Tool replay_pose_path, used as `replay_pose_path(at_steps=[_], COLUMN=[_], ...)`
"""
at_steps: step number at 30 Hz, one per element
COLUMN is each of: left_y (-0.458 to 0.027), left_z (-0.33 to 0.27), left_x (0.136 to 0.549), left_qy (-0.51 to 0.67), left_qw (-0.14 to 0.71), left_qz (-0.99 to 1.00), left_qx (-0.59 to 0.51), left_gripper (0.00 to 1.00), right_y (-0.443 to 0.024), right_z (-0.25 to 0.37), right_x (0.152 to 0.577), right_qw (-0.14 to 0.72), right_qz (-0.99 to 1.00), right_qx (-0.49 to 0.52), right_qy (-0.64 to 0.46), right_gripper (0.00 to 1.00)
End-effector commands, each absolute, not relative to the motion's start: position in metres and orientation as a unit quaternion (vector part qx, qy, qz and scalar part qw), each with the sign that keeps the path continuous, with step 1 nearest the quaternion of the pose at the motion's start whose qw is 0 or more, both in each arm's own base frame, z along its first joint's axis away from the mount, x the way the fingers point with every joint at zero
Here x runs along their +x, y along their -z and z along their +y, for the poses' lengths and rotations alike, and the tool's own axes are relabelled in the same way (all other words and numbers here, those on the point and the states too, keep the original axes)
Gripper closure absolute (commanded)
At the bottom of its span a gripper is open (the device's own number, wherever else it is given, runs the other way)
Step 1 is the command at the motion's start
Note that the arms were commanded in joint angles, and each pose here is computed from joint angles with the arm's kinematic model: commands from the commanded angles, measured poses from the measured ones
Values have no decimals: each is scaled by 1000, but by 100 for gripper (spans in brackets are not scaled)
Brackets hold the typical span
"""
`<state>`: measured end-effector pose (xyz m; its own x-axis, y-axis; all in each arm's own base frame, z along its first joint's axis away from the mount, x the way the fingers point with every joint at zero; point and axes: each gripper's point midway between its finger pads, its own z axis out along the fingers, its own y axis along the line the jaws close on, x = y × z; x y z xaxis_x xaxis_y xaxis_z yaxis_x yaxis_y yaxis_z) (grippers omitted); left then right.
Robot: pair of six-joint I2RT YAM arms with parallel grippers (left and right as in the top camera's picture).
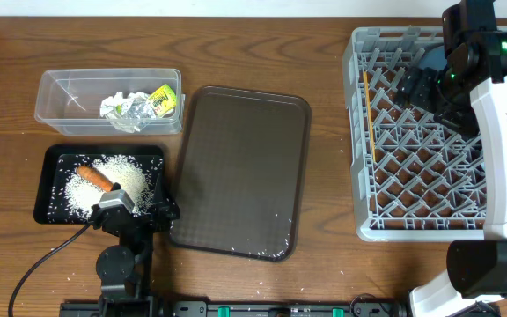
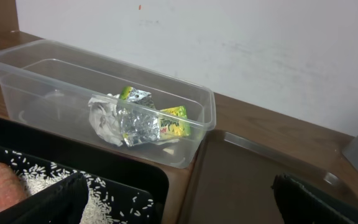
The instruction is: Sort waste into correct bins and load items into the dishwasher rack
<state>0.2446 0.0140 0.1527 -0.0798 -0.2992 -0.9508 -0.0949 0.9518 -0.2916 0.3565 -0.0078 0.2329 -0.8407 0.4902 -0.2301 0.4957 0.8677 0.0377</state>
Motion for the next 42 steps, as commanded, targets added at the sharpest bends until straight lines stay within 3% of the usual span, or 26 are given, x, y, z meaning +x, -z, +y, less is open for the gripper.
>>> replay_pose_path(at_steps=[1,24,33,42], left_y=[-136,-136,-136,-136], left_z=[21,21,21,21], left_x=[243,243,243,243], left_qy=[55,55,55,55], left_qw=[647,647,647,647], left_qz=[747,747,747,747], left_qx=[-144,-144,-144,-144], left_gripper=[3,3,3,3], right_y=[-232,-243,-304,-378], right_z=[-8,-8,-9,-10], right_x=[356,353,321,259], right_qw=[116,132,224,349], right_qz=[960,958,941,901], right_qx=[255,254,255,252], right_qy=[19,14,-13,-51], right_gripper=[1,1,1,1])
